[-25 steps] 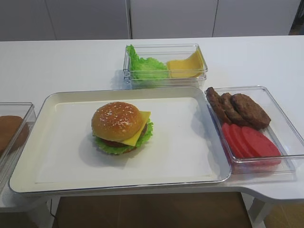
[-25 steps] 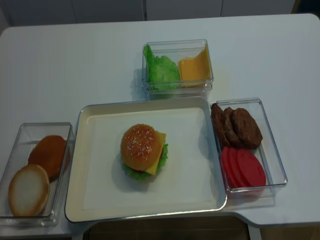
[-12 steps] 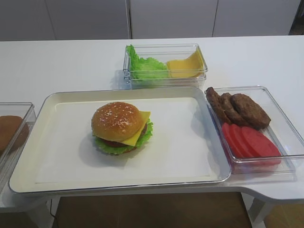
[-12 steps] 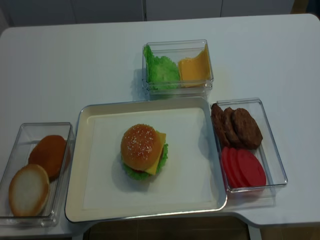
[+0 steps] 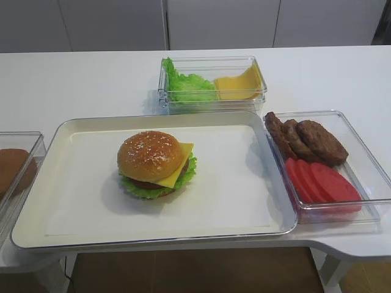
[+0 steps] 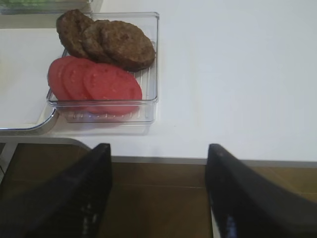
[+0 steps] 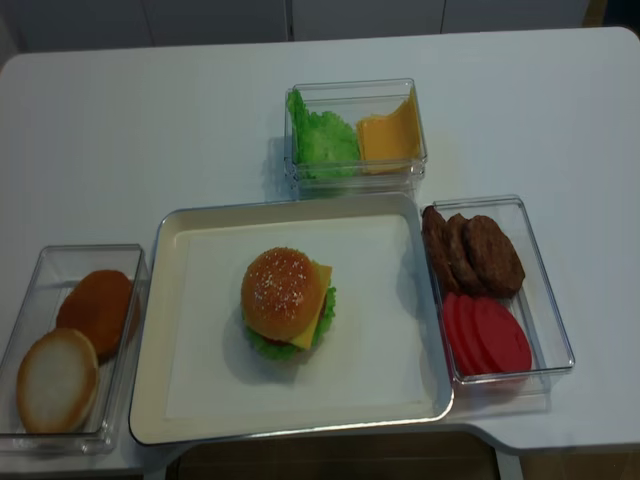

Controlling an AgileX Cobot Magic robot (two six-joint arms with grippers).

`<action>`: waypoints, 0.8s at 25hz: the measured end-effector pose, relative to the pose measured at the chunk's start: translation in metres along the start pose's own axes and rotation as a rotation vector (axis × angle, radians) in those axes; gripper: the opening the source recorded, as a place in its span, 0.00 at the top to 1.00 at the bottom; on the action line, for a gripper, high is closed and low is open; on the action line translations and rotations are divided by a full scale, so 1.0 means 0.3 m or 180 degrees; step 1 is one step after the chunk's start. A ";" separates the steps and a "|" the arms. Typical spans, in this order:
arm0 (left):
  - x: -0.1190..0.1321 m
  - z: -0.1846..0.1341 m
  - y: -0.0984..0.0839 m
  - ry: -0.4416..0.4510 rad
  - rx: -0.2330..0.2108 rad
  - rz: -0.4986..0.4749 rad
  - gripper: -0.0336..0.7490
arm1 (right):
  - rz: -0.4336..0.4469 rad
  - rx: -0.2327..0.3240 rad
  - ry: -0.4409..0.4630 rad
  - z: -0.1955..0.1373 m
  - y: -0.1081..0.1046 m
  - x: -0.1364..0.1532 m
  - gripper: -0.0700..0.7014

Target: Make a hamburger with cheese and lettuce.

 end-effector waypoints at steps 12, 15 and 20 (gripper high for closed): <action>0.007 -0.007 -0.009 0.0022 0.0006 -0.0041 0.26 | 0.0000 0.0000 0.0000 0.000 0.000 0.000 0.33; 0.007 -0.006 -0.009 0.0020 0.0006 -0.0042 0.26 | 0.0000 0.0000 0.0000 0.000 0.000 0.000 0.33; 0.007 -0.006 -0.009 0.0020 0.0006 -0.0042 0.26 | 0.0000 0.0000 0.0000 0.000 0.000 0.000 0.33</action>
Point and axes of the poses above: a point on each arm's last joint axis where the gripper is mounted, x pointing out along that axis toward the gripper, y along the wrist's bending axis when the last joint is at zero, z = x × y, the point moved 10 cm from there along x, pointing out along that axis toward the gripper, and after that the axes turned 7 degrees about -x, right-handed, at the moved point
